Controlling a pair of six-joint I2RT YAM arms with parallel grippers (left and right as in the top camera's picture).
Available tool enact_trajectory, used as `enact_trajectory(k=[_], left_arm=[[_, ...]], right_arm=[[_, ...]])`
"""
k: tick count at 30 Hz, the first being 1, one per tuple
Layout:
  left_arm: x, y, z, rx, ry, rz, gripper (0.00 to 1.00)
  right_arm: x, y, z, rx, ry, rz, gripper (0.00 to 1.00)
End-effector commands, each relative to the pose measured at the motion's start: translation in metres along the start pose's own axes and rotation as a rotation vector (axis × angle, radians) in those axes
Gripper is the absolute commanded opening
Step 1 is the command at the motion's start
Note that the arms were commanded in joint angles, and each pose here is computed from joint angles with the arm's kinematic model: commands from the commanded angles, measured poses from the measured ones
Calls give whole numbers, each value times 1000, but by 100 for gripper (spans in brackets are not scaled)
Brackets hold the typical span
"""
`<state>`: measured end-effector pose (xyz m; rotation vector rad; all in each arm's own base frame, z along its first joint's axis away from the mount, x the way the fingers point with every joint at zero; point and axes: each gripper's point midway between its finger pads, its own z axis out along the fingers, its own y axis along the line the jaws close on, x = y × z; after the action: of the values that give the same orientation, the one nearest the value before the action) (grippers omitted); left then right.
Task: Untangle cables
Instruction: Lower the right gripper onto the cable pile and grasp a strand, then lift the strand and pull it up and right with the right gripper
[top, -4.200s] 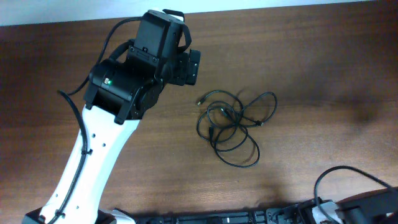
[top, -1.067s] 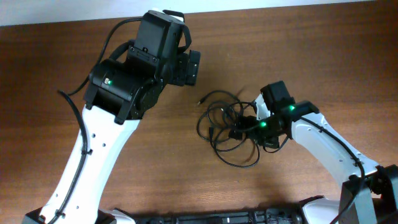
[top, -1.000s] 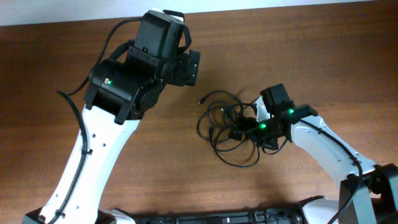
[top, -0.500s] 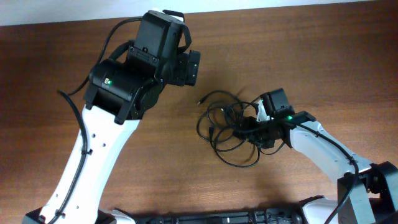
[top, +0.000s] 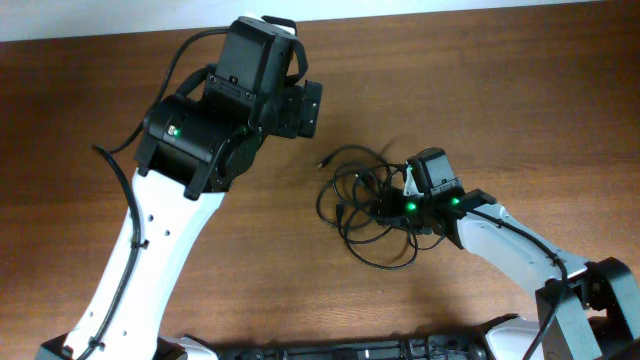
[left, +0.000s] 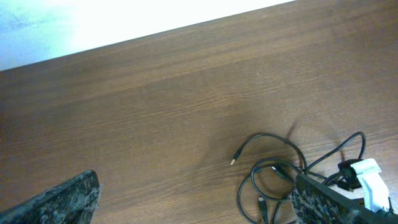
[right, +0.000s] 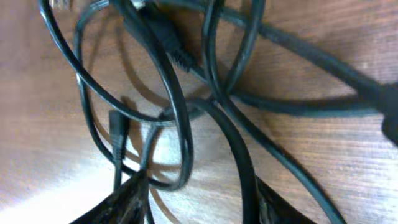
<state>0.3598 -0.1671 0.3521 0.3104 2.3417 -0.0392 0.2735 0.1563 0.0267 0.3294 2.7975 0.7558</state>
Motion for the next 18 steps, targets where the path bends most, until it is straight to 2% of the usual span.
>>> enact_trajectory(k=[1, 3, 4, 10, 13, 18], left_arm=[[-5, 3, -4, -9, -19, -20, 99], [-5, 3, -4, -9, -19, -20, 99], [-5, 3, -4, -9, -19, -20, 99], [-5, 4, -4, -9, -19, -20, 99], [-5, 3, -4, -9, -19, -20, 99], [-5, 3, -4, -9, -19, -19, 99]], right_arm=[[-1, -6, 2, 32, -14, 18, 33], [1, -14, 1, 72, -15, 26, 11], [1, -14, 1, 73, -14, 26, 4], [-5, -6, -8, 75, -7, 23, 4], [-9, 4, -21, 79, -4, -32, 4], [-31, 36, -73, 93, -52, -115, 4]])
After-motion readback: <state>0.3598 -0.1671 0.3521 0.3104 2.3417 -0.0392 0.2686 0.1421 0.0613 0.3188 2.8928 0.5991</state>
